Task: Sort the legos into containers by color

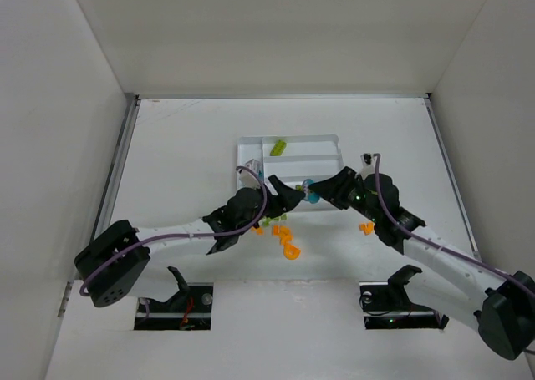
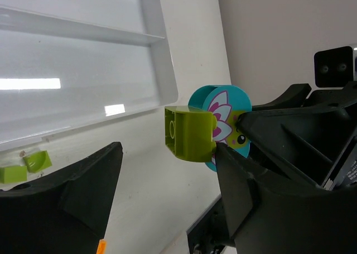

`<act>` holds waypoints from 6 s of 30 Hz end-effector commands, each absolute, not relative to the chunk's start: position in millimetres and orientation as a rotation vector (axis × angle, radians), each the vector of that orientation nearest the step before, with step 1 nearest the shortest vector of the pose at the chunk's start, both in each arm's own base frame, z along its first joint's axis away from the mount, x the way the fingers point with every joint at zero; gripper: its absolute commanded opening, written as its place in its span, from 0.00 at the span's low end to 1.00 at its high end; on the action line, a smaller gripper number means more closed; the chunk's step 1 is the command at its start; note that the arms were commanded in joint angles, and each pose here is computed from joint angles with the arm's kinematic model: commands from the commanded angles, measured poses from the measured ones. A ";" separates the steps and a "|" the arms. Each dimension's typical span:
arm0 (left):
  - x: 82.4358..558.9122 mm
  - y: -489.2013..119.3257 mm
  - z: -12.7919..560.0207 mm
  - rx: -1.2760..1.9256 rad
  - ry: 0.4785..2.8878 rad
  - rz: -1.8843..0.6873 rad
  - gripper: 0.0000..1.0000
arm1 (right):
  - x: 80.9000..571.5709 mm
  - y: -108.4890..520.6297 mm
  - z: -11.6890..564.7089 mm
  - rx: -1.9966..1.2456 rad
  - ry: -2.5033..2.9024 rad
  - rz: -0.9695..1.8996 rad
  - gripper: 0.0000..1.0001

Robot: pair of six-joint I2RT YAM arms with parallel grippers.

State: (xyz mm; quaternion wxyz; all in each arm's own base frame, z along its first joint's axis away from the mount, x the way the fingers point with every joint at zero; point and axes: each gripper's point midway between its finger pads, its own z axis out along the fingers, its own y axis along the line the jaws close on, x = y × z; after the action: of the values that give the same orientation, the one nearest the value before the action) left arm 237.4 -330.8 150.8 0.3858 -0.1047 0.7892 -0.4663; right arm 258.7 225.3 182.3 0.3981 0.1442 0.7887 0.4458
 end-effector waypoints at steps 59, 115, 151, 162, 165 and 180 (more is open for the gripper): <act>273.0 -276.0 241.8 -0.698 1.478 -1.606 0.43 | 272.3 282.6 253.8 0.502 1.705 1.796 0.19; 276.2 -164.0 203.0 -0.452 1.736 -0.769 0.38 | 412.0 390.6 132.4 0.116 2.121 0.793 0.22; 350.2 -264.8 190.6 -0.170 1.935 -0.574 0.38 | 399.7 189.7 176.2 0.432 1.904 0.606 0.15; 448.0 -339.0 149.1 0.154 2.067 -0.437 0.39 | 349.7 152.6 155.5 0.458 1.854 0.607 0.27; 465.3 -347.9 140.9 0.204 2.080 -0.391 0.40 | 346.7 152.6 155.3 0.460 1.842 0.625 0.27; 490.9 -372.6 98.9 0.287 2.133 -0.282 0.51 | 339.4 155.8 167.0 0.443 1.803 0.687 0.29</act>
State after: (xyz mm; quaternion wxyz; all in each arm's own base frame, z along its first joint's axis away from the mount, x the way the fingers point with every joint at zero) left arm 484.2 -370.2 83.6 0.4518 0.1097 0.8765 -0.1246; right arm 336.2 151.9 146.9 0.5265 0.1892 0.7860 0.2629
